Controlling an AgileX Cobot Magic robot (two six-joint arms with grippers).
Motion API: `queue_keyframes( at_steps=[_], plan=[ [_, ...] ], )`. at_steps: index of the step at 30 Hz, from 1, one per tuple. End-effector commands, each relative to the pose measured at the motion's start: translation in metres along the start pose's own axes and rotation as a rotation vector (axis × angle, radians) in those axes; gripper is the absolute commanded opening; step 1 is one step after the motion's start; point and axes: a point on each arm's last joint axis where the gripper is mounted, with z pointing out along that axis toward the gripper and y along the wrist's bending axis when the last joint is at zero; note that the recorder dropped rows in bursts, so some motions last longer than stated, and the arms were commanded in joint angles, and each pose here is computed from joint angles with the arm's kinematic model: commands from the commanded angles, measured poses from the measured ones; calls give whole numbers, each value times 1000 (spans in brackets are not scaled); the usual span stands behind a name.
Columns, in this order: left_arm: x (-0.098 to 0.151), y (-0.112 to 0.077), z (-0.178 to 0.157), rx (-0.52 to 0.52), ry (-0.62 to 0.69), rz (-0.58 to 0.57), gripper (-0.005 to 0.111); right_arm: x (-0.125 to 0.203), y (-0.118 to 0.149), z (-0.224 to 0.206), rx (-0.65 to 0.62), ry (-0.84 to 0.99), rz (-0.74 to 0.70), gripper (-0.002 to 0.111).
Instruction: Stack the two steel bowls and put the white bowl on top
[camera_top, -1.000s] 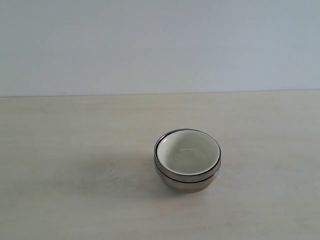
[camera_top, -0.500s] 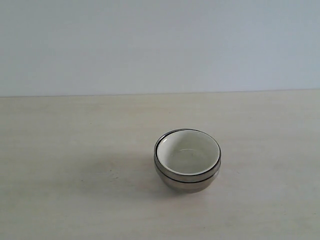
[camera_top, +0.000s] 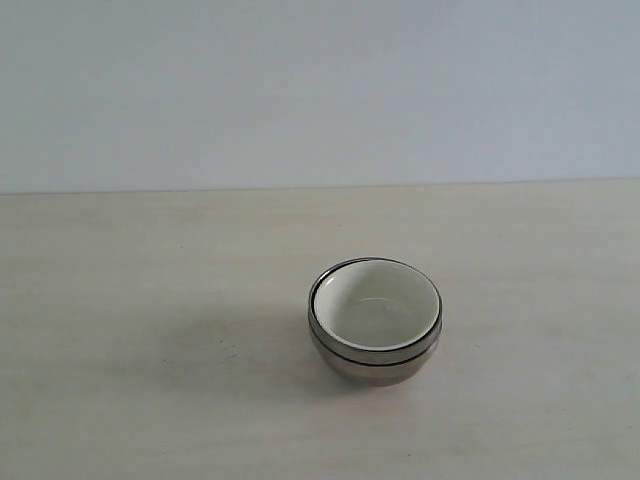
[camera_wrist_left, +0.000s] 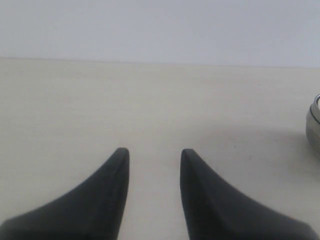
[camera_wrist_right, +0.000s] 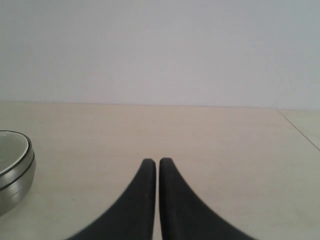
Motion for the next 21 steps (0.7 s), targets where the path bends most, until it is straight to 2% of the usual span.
queue_keyframes(
  at_steps=[1,4,21],
  plan=[
    [1,0,0,-3,-6,1,32,6,0,-1,4,64,-8,0],
    [1,0,0,-3,-6,1,32,16,-1,-2,7,173,-8,0],
    [1,0,0,-3,-6,1,32,16,-1,-2,7,175,-8,0]
  ],
)
